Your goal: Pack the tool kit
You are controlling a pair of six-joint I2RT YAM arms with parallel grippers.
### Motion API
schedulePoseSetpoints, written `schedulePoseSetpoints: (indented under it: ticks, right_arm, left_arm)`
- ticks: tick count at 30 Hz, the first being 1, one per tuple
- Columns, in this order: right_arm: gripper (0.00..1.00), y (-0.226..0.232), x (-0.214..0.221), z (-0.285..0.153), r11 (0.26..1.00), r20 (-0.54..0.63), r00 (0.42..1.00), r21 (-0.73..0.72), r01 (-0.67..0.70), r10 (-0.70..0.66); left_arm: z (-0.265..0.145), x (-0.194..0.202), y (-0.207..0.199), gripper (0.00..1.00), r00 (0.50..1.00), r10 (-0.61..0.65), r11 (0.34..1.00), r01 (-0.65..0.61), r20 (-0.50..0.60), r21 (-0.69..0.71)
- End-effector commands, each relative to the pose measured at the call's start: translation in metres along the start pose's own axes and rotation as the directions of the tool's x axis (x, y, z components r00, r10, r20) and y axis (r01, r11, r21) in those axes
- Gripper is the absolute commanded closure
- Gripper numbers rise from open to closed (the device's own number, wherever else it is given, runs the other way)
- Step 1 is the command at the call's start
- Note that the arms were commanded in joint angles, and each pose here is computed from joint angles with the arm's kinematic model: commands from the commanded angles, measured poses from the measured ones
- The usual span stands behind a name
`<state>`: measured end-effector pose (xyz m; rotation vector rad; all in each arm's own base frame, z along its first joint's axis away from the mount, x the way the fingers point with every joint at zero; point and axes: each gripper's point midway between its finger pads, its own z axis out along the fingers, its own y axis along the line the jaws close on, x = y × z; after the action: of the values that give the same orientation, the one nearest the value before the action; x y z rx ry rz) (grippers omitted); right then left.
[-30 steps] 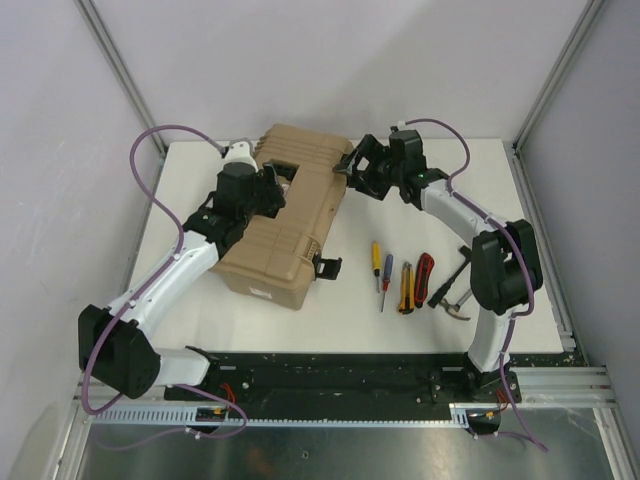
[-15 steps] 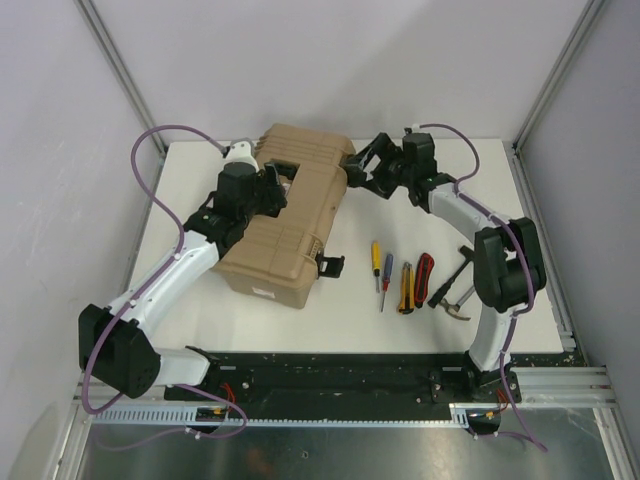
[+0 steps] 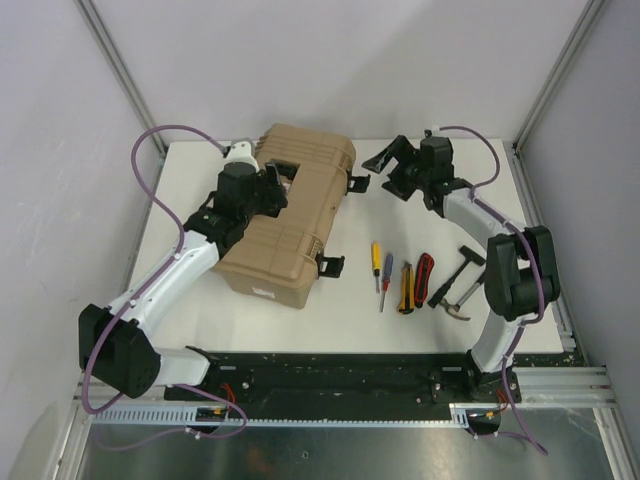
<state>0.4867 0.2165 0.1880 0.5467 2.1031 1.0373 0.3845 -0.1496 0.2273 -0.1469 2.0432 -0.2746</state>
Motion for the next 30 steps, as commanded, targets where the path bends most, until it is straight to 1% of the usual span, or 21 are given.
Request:
schedulePoseSetpoints:
  ticks: [1,5,9,11,13,18,22,25,27,30]
  right_arm:
    - [0.02,0.060,-0.013,-0.030,0.973,0.060,0.988,-0.174,0.151,-0.143]
    - [0.02,0.082,0.014,-0.042,0.935,-0.023,0.973,-0.283,0.216,-0.231]
    - [0.03,0.087,0.058,-0.050,0.913,-0.120,0.938,-0.299,0.277,-0.324]
    - [0.05,0.089,0.078,-0.056,0.908,-0.155,0.931,-0.321,0.270,-0.332]
    - [0.07,0.092,0.093,-0.062,0.906,-0.179,0.931,-0.347,0.242,-0.318]
    - [0.13,0.089,0.115,-0.067,0.911,-0.230,0.926,-0.356,0.208,-0.301]
    - [0.14,0.093,0.129,-0.069,0.909,-0.255,0.916,-0.362,0.207,-0.310]
    - [0.15,0.095,0.133,-0.071,0.906,-0.251,0.913,-0.360,0.222,-0.323]
    - [0.15,0.096,0.133,-0.072,0.905,-0.248,0.912,-0.359,0.227,-0.327]
    - [0.15,0.097,0.133,-0.073,0.901,-0.245,0.910,-0.366,0.232,-0.334]
  left_arm:
    - [-0.006,0.085,0.005,0.17,0.956,0.033,0.999,-0.034,-0.292,0.002]
    - [-0.016,0.061,0.003,0.10,0.973,0.057,0.998,-0.054,-0.224,0.021]
    - [-0.030,0.035,0.009,0.05,0.987,0.068,0.998,-0.067,-0.145,0.012]
    - [-0.037,0.027,0.016,0.04,0.992,0.037,0.999,-0.036,-0.122,0.010]
    - [-0.043,0.020,0.030,0.03,0.994,-0.025,1.000,0.025,-0.102,-0.004]
    - [-0.056,0.016,0.069,0.03,0.992,-0.120,0.990,0.115,-0.048,-0.082]
    - [-0.066,0.015,0.094,0.02,0.984,-0.179,0.975,0.177,-0.002,-0.134]
    - [-0.072,0.016,0.107,0.02,0.979,-0.201,0.965,0.203,0.024,-0.165]
    - [-0.072,0.021,0.112,0.02,0.978,-0.210,0.963,0.210,0.016,-0.169]
    - [-0.068,0.035,0.101,0.02,0.975,-0.217,0.972,0.211,-0.049,-0.107]
